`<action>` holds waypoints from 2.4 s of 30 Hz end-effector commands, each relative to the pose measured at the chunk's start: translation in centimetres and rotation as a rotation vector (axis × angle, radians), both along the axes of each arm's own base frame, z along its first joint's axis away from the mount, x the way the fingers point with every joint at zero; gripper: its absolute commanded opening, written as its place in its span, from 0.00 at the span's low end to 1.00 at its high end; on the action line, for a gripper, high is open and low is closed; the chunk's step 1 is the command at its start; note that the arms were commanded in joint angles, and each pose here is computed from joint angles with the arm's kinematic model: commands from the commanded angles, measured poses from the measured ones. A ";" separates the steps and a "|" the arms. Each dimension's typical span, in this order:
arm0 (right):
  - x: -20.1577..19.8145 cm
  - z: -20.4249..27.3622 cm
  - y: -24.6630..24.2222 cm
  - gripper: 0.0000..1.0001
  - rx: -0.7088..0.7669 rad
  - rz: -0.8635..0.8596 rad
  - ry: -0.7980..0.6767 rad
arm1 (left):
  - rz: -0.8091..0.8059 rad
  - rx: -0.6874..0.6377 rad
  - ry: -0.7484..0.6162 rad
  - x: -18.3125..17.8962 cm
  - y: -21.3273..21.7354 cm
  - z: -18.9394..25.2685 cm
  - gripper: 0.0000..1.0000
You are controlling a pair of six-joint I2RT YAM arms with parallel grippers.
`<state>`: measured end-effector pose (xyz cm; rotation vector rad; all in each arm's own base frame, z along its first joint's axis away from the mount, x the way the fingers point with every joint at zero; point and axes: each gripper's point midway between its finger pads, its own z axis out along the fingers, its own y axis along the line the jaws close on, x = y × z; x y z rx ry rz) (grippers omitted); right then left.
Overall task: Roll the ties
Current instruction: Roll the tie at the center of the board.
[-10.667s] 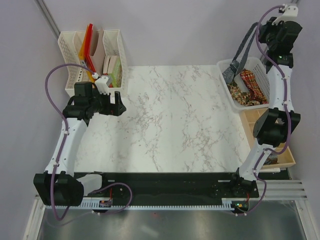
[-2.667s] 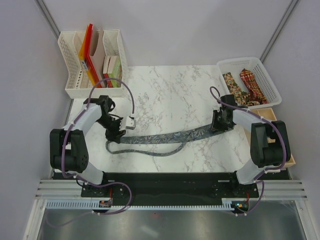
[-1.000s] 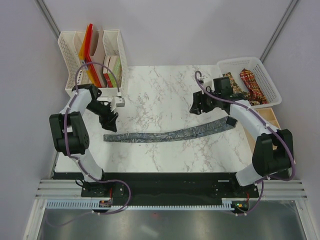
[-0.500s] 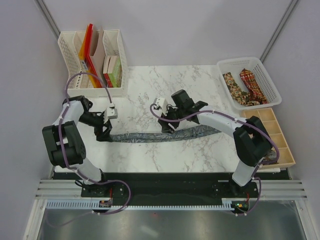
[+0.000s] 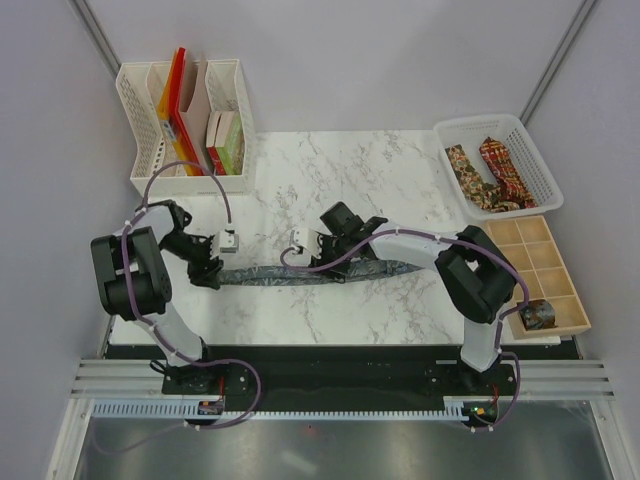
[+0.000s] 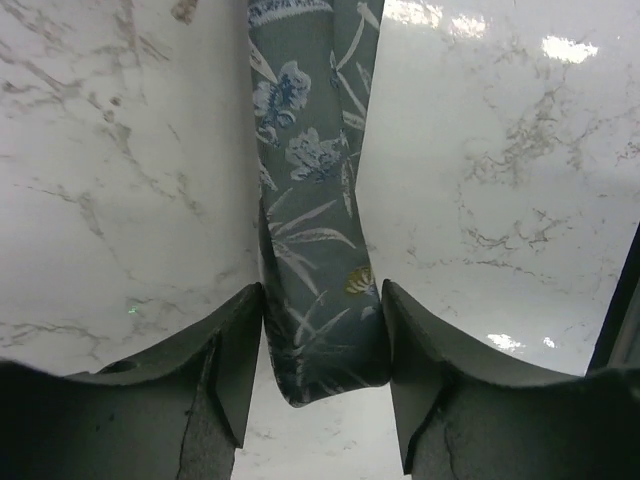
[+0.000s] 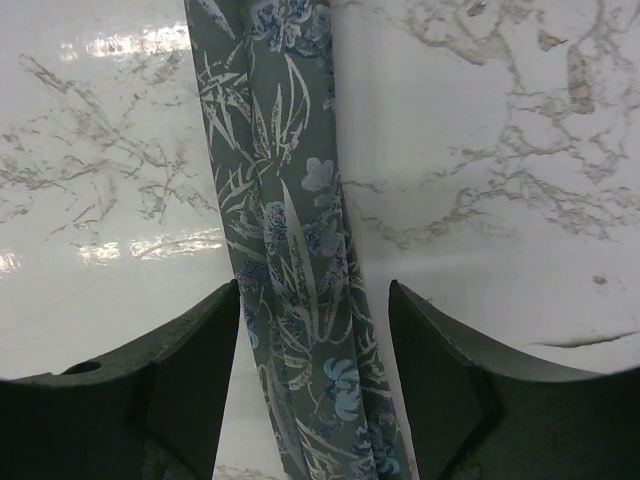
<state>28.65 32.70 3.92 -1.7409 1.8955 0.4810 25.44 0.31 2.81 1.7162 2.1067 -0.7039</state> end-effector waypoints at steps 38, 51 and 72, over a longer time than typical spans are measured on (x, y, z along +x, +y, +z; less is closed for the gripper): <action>0.4 -0.3 1.7 0.53 -0.007 -0.059 0.043 | 0.117 -0.010 -0.060 -0.4 4.9 2.5 0.69; -1.2 6.8 6.8 0.55 0.280 -0.155 0.243 | 0.090 -0.007 -0.068 -1.0 4.7 1.6 0.55; 0.4 3.6 16.4 0.26 0.513 -0.502 0.696 | 0.079 -0.094 -0.123 -0.8 1.5 5.9 0.40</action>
